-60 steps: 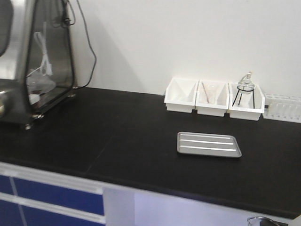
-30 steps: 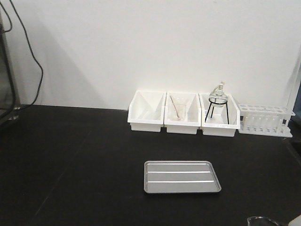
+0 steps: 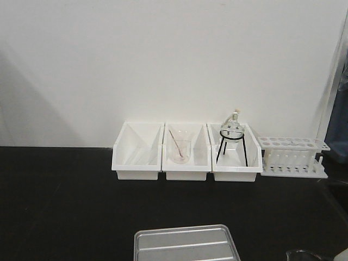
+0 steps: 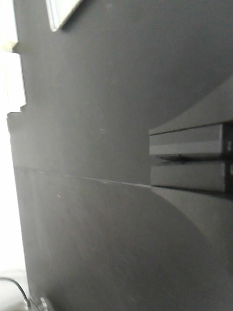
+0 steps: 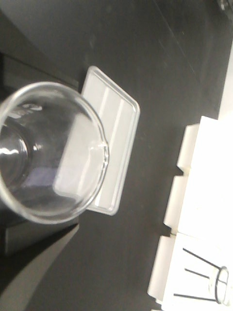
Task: Move beaker to silver tray on left bench
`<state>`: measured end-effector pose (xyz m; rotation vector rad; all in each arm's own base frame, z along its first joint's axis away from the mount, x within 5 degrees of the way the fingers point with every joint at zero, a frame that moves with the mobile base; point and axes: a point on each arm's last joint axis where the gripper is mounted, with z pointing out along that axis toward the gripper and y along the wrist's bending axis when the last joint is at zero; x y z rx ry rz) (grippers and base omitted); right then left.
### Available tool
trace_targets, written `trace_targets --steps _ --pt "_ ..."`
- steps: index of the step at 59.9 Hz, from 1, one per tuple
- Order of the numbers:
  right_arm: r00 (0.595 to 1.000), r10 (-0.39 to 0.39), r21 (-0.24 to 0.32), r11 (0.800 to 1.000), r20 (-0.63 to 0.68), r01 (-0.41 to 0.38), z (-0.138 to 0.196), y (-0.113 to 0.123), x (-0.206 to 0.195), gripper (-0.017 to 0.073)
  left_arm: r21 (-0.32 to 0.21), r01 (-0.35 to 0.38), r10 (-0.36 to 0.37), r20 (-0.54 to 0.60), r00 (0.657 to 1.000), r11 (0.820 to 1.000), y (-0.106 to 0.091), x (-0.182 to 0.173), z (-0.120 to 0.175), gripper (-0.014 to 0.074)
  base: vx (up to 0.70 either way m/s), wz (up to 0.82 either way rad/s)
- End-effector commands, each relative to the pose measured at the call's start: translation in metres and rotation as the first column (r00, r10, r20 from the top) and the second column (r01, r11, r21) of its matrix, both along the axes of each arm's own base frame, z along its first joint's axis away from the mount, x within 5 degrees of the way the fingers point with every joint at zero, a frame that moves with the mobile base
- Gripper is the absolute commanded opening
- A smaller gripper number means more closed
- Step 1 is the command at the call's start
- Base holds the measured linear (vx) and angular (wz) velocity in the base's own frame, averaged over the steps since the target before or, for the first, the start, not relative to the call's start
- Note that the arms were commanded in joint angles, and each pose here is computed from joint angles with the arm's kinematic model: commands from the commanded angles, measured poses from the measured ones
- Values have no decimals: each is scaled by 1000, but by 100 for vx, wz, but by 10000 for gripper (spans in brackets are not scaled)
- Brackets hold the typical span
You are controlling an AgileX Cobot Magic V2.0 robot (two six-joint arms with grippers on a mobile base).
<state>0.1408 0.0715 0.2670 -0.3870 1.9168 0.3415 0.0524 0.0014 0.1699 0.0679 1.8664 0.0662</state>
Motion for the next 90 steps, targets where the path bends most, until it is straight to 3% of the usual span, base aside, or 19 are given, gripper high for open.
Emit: trace_targets --steps 1,60,76,90 --pt "995 22 46 999 98 -27 17 4 3 -11 -5 10 -9 63 998 1000 -1 2 0 1 28 -13" --pt "993 27 54 998 111 -33 18 5 3 -11 -5 10 -9 63 998 1000 -1 2 0 1 7 -3" --pt "979 69 116 989 190 -92 20 18 17 -11 -5 10 -9 63 998 1000 -1 2 0 1 0 0" --pt "969 107 207 966 224 -155 -26 44 76 -11 -5 10 -9 63 998 1000 -1 2 0 1 0 0"
